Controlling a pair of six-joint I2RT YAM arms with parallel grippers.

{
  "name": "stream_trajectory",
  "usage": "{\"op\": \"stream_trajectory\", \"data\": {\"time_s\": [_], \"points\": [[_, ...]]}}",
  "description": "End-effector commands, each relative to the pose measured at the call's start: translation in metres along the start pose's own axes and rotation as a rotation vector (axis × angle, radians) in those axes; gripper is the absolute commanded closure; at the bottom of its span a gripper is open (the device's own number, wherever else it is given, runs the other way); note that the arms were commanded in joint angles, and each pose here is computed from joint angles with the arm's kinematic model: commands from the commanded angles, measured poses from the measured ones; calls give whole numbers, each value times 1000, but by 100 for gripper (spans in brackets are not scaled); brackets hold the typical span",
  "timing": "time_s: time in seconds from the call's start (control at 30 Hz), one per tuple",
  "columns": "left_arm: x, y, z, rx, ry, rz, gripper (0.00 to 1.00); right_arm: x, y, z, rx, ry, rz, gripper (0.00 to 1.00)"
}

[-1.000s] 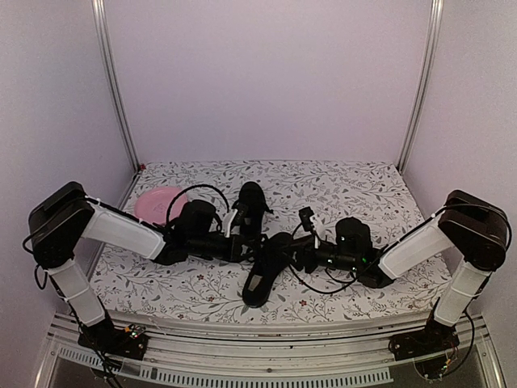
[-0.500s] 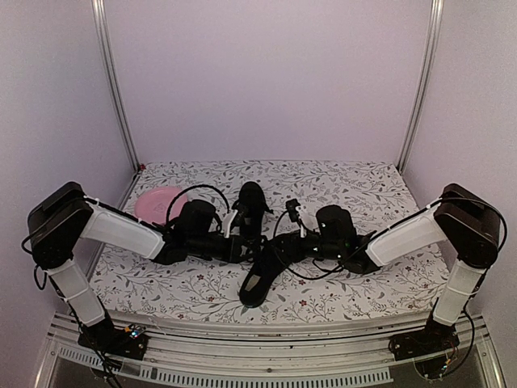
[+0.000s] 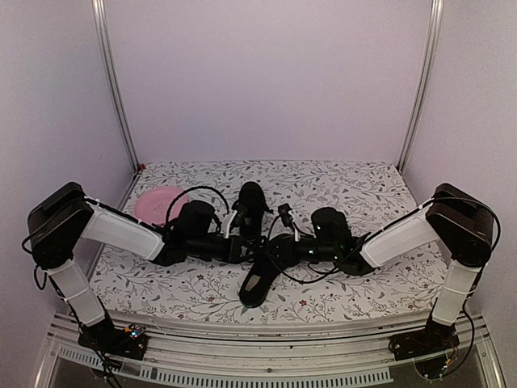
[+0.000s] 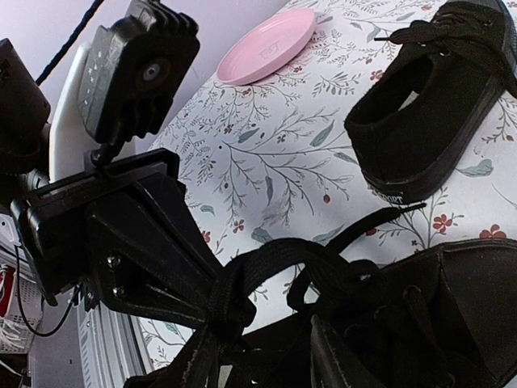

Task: Tie the shoes
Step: Cross the shoelace over the shoelace, then adjust the loops with the shoelace on the shoe.

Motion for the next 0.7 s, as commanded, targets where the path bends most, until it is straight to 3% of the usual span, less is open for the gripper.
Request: {"op": "stream_trajectory", "data": {"time_s": [0.0, 0.2, 0.43, 0.67], "points": [[-6, 11, -6, -40, -31, 8, 100, 12, 15, 11, -36, 62, 1, 60], [-6, 11, -5, -41, -34, 10, 100, 16, 18, 13, -39, 83, -13, 62], [-6, 11, -5, -38, -36, 8, 100, 22, 19, 14, -35, 114, -36, 72], [-8, 13, -5, -45, -43, 8, 100, 29, 20, 12, -30, 143, -86, 96]]}}
Point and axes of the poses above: each gripper's point midway between its finger pads, its own z axis out along the fingers, its own x axis along the line the jaws close on, y = z × x, the point moved 1 cm from there along -z, back along the fingers, and after that the axes turned 8 degrees about -z, right-handed, at the moved point
